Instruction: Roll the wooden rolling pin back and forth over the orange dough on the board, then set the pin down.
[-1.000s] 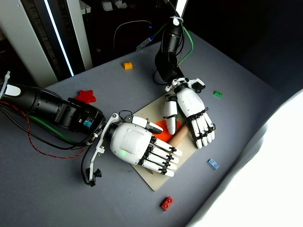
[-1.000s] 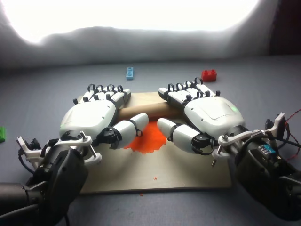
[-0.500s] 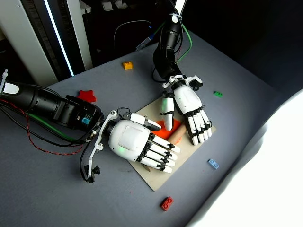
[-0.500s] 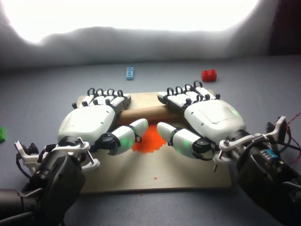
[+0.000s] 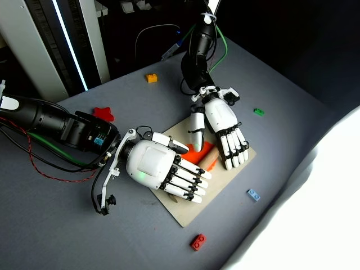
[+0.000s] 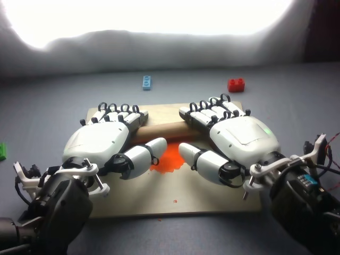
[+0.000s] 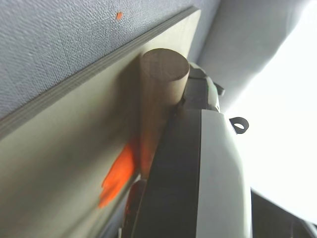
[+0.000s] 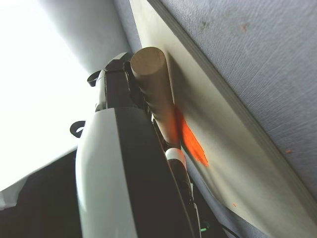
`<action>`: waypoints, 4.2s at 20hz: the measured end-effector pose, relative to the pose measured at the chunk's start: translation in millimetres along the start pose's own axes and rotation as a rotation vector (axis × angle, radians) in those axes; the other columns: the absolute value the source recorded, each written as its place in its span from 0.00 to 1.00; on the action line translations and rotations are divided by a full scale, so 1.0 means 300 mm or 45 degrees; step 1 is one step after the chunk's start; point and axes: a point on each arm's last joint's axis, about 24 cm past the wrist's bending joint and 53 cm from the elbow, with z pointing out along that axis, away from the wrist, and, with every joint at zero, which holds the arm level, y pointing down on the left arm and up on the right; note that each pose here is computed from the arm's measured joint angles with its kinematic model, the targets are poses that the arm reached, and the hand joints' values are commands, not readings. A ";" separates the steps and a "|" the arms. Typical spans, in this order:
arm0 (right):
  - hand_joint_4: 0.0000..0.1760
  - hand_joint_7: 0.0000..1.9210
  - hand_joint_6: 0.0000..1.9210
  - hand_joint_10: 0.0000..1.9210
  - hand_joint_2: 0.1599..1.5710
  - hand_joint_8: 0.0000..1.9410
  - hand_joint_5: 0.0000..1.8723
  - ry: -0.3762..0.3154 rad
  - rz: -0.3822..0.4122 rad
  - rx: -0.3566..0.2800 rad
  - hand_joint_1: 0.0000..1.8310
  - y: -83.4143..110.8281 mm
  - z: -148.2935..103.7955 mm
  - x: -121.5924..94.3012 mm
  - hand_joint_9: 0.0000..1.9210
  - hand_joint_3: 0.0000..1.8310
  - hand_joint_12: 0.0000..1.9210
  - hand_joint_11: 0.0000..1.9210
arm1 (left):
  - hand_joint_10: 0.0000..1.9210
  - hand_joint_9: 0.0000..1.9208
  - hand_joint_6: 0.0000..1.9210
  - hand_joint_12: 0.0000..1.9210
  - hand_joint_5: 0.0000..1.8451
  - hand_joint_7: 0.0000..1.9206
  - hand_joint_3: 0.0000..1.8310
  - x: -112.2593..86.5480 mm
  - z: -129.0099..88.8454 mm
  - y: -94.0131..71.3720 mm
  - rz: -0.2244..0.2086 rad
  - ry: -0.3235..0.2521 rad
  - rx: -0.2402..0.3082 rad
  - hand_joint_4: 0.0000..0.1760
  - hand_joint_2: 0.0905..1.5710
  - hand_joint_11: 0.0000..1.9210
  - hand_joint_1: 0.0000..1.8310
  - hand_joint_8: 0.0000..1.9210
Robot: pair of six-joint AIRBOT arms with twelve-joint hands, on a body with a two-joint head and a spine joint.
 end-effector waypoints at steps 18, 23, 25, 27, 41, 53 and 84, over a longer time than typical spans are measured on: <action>0.00 0.13 0.02 0.02 0.88 0.00 0.11 0.008 -0.011 -0.002 0.00 0.013 -0.060 0.029 0.10 0.00 0.19 0.00 | 0.00 0.10 0.00 0.21 0.14 0.13 0.00 0.004 -0.061 -0.013 -0.016 -0.023 0.060 0.00 0.85 0.00 0.00 0.00; 0.00 0.13 0.01 0.02 0.88 0.00 0.11 0.012 -0.017 -0.002 0.00 0.014 -0.073 0.038 0.10 0.00 0.17 0.00 | 0.00 0.10 0.00 0.21 0.15 0.13 0.00 0.012 -0.092 -0.008 -0.021 -0.033 0.066 0.00 0.85 0.00 0.00 0.00; 0.00 0.13 0.01 0.02 0.88 0.00 0.11 0.011 -0.019 -0.002 0.00 0.015 -0.083 0.042 0.10 0.00 0.16 0.00 | 0.00 0.10 0.00 0.21 0.15 0.13 0.00 0.016 -0.104 -0.007 -0.017 -0.032 0.072 0.00 0.85 0.00 0.00 0.00; 0.00 0.13 0.01 0.01 0.88 0.00 0.11 0.013 -0.020 -0.003 0.00 0.023 -0.088 0.047 0.10 0.00 0.17 0.00 | 0.00 0.09 0.00 0.21 0.14 0.12 0.00 0.017 -0.115 -0.006 -0.021 -0.035 0.071 0.00 0.85 0.00 0.00 0.00; 0.00 0.15 0.01 0.02 0.88 0.00 0.12 0.022 -0.034 -0.007 0.00 0.035 -0.121 0.074 0.11 0.00 0.24 0.00 | 0.00 0.10 0.00 0.21 0.14 0.13 0.00 0.020 -0.159 -0.006 -0.018 -0.023 0.080 0.00 0.86 0.00 0.00 0.00; 0.00 0.14 0.01 0.02 0.89 0.00 0.12 0.022 -0.103 -0.010 0.00 0.023 -0.145 0.085 0.11 0.00 0.24 0.00 | 0.00 0.09 0.00 0.18 0.13 0.12 0.00 0.026 -0.187 -0.017 0.004 -0.017 0.079 0.00 0.86 0.00 0.00 0.00; 0.00 0.12 0.00 0.00 0.89 0.00 0.11 0.033 -0.186 -0.077 0.00 0.049 -0.180 0.100 0.09 0.00 0.15 0.00 | 0.00 0.09 0.00 0.18 0.14 0.12 0.00 0.060 -0.292 -0.003 0.062 -0.035 0.110 0.00 0.85 0.00 0.00 0.00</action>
